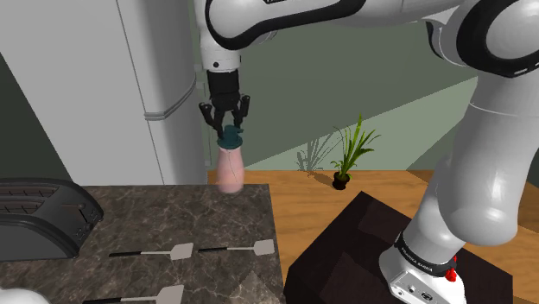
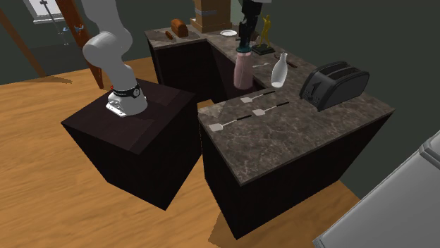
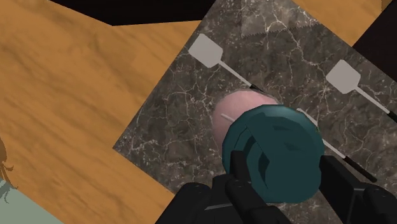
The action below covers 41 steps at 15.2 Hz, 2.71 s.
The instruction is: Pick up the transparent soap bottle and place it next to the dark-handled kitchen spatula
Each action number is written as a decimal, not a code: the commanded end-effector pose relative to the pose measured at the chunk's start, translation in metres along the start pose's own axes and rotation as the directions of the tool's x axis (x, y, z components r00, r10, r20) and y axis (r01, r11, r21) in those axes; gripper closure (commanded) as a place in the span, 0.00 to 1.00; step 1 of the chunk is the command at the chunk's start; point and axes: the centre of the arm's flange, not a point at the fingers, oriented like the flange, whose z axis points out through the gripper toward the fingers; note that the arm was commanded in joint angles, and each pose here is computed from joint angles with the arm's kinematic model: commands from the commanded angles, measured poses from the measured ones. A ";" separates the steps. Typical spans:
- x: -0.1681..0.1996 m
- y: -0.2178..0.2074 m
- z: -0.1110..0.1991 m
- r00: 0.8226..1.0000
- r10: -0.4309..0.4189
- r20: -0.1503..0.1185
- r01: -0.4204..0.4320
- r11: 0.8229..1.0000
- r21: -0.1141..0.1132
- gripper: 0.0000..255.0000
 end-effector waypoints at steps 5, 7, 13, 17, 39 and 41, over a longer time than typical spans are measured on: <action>-0.043 -0.068 0.000 1.000 0.001 -0.001 -0.001 1.000 0.000 1.00; -0.057 -0.090 0.001 1.000 0.001 -0.001 -0.001 1.000 0.000 1.00; -0.093 -0.151 0.008 1.000 0.001 -0.001 -0.001 1.000 0.000 1.00; -0.091 -0.152 0.029 1.000 0.001 -0.001 -0.001 1.000 0.000 1.00; -0.081 -0.154 0.144 1.000 0.001 -0.001 -0.001 1.000 0.000 1.00; -0.080 -0.155 0.155 1.000 0.001 -0.001 -0.001 1.000 0.000 1.00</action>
